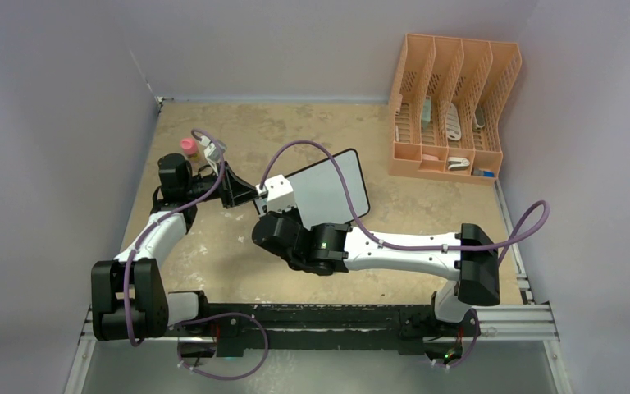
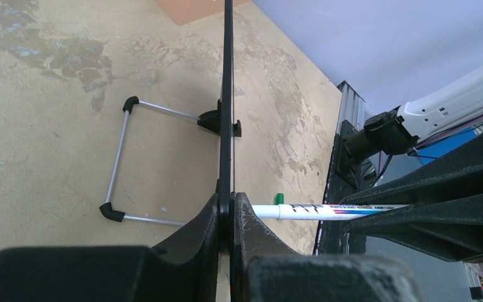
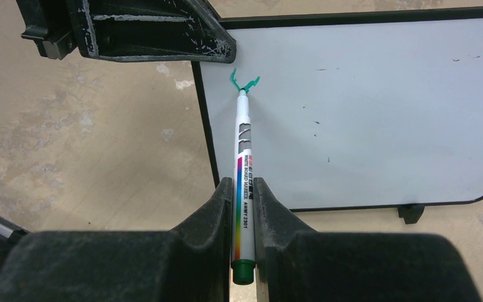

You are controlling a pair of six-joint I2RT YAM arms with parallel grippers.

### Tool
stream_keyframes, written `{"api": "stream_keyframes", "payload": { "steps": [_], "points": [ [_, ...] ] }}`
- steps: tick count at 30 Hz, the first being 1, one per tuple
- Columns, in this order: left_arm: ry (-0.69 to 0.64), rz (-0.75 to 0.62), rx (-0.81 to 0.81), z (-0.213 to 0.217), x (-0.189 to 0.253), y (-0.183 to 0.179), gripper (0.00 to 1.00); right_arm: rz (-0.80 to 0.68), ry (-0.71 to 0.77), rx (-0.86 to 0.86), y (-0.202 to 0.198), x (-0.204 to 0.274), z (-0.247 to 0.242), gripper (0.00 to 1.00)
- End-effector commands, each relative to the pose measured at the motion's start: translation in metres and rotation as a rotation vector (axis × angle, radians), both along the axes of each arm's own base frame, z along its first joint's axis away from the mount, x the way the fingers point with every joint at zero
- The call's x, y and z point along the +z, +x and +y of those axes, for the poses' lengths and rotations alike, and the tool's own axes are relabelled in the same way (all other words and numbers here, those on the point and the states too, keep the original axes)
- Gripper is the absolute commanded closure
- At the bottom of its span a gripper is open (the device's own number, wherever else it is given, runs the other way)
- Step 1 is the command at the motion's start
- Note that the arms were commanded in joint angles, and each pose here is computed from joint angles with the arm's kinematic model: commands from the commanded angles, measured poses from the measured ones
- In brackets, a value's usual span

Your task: Write a sentence on the whiteboard

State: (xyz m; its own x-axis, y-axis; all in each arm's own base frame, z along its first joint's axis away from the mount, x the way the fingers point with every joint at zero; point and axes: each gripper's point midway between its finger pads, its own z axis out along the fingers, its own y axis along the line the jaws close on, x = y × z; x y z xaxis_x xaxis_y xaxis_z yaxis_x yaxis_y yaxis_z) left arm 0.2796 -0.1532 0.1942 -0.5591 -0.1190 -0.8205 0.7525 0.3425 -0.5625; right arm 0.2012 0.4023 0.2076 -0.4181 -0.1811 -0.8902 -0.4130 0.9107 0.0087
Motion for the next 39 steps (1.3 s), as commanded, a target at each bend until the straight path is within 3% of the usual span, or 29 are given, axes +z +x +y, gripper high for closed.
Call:
{"api": "stream_keyframes", "payload": {
  "steps": [1,39],
  "points": [
    [-0.002,-0.073,-0.047,-0.004,0.013,-0.006,1.0,0.001,0.023,-0.016,0.001,0.009,0.002,1.0],
    [-0.001,-0.074,-0.048,-0.005,0.014,-0.006,1.0,0.079,-0.025,-0.031,-0.009,-0.02,-0.013,1.0]
  ]
}}
